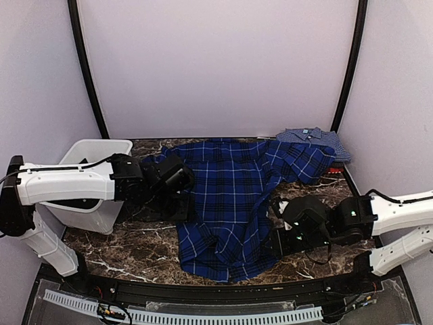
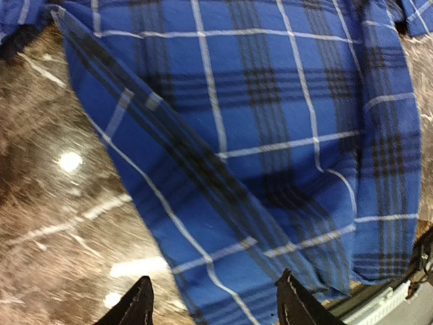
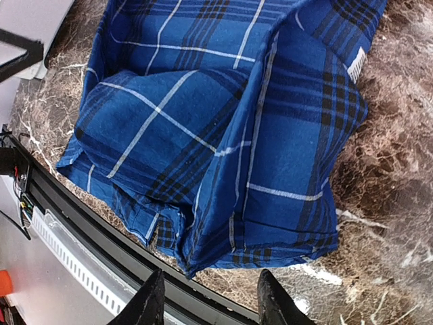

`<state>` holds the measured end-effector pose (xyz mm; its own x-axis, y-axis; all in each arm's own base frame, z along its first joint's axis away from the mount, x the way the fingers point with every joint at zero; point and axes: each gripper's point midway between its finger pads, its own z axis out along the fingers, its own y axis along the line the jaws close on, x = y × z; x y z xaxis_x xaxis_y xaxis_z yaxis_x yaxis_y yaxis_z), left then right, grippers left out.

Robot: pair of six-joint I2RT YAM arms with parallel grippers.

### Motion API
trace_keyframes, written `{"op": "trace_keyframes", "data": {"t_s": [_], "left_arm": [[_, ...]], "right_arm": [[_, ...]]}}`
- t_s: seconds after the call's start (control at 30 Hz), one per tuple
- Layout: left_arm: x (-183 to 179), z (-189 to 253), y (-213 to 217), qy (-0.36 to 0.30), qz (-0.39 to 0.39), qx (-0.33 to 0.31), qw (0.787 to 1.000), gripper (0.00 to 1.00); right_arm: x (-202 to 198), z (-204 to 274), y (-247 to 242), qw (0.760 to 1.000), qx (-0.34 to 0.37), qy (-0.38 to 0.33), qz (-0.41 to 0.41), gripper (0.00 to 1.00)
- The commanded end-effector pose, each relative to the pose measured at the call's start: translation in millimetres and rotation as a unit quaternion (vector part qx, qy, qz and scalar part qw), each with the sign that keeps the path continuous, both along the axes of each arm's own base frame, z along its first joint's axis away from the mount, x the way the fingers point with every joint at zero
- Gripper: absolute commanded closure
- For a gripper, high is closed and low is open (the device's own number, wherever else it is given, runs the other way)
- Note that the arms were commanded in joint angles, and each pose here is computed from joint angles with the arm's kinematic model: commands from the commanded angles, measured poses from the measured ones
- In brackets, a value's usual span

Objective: Fold and stack the long sleeve shirts
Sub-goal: Flatten out the crumpled shirt at the center of the board.

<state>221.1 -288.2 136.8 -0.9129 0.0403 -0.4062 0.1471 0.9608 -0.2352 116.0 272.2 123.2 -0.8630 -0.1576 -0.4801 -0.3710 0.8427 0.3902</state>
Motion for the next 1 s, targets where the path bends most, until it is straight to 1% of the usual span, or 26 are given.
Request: {"op": "trace_keyframes", "data": {"t_s": [0.0,0.17,0.33,0.5,0.6,0.7,0.73,0.9,0.97], "left_arm": [[-18,-6,-18,0.014,0.036,-0.009,0.999,0.40],[-28,-6,-34,0.016,0.047,0.005,0.999,0.40],[-25,-8,-46,0.015,0.056,0.005,0.998,0.40],[-26,-19,-49,0.023,0.063,0.024,0.997,0.45],[-28,-26,-48,0.027,0.067,0.033,0.997,0.49],[-29,-30,-47,0.028,0.071,0.040,0.996,0.50],[-29,-31,-46,0.027,0.071,0.041,0.996,0.52],[-28,-33,-46,0.026,0.073,0.042,0.996,0.58],[-28,-35,-46,0.027,0.072,0.043,0.996,0.59]], "right_arm": [[0,-3,6,0.999,0.012,0.002,-0.034,0.57],[-3,-8,14,0.999,0.009,0.003,-0.034,0.58],[-4,-17,17,0.999,0.000,0.005,-0.034,0.59],[-5,-21,20,0.999,0.000,0.007,-0.035,0.62],[-6,-25,22,0.999,0.000,0.009,-0.035,0.64],[-7,-28,25,0.999,-0.002,0.010,-0.034,0.66],[-7,-29,27,0.999,-0.001,0.011,-0.034,0.67],[-10,-37,32,0.999,-0.011,0.016,-0.028,0.75],[-10,-39,32,0.999,-0.015,0.017,-0.029,0.78]]}}
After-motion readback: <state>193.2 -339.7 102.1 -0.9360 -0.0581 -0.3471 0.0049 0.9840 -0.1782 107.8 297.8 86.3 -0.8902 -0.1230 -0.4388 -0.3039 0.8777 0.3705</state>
